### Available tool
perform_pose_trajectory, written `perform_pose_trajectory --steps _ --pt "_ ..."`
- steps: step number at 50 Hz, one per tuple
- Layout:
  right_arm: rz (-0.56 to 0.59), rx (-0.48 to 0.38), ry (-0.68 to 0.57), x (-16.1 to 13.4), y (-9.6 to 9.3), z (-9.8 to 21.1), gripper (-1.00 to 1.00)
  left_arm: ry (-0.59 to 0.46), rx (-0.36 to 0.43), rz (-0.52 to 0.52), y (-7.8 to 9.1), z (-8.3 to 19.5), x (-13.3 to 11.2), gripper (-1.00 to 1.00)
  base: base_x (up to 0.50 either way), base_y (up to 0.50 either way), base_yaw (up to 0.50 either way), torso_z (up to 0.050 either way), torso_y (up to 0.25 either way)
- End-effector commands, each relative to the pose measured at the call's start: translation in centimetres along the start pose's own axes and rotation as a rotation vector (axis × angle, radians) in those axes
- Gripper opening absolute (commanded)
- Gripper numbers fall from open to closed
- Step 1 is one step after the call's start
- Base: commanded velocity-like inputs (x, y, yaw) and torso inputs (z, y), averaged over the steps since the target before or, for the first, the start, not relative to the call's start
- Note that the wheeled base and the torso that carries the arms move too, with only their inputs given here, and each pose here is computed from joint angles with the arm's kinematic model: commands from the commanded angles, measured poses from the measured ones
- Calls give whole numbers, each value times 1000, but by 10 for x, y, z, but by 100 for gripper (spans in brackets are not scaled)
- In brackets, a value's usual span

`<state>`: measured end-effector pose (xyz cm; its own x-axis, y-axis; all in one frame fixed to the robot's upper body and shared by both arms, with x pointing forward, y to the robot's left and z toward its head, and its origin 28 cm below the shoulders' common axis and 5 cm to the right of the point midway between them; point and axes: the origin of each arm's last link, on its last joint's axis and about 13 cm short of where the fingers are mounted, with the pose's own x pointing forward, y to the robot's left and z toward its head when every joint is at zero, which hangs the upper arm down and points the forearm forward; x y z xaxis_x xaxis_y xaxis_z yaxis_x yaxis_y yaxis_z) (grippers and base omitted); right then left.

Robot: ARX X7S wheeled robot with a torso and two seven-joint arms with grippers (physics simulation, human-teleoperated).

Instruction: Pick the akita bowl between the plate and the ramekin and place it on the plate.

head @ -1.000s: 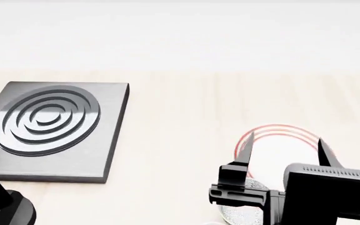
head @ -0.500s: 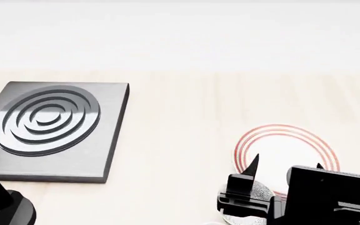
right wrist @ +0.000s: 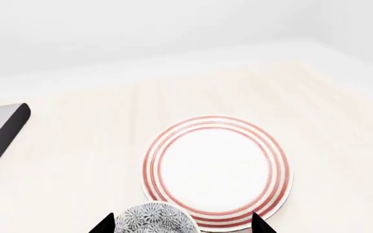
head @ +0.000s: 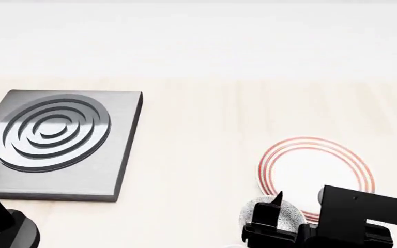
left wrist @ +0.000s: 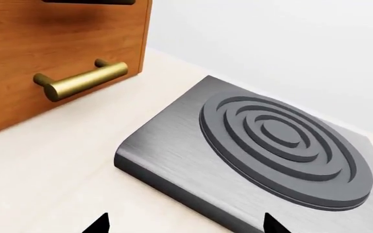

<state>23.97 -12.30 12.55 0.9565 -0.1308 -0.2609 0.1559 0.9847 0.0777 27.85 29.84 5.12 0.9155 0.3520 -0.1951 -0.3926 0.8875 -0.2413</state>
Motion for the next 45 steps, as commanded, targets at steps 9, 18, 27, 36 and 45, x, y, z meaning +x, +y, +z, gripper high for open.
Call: perform_pose_trajectory --steps 9,18,27,36,45 --pt "8 71 95 7 -2 -1 100 -1 1 0 0 0 -1 100 0 0 0 0 0" --pt "3 130 132 8 -4 1 100 -1 2 1 0 -1 0 100 0 0 0 0 0" --pt "-7 164 154 8 -4 3 100 -1 2 1 0 -1 0 100 0 0 0 0 0" --pt "8 128 191 12 -6 -2 100 -1 3 2 0 -1 0 100 0 0 0 0 0" --pt "11 86 224 14 -8 -2 100 0 2 3 0 -1 0 100 0 0 0 0 0"
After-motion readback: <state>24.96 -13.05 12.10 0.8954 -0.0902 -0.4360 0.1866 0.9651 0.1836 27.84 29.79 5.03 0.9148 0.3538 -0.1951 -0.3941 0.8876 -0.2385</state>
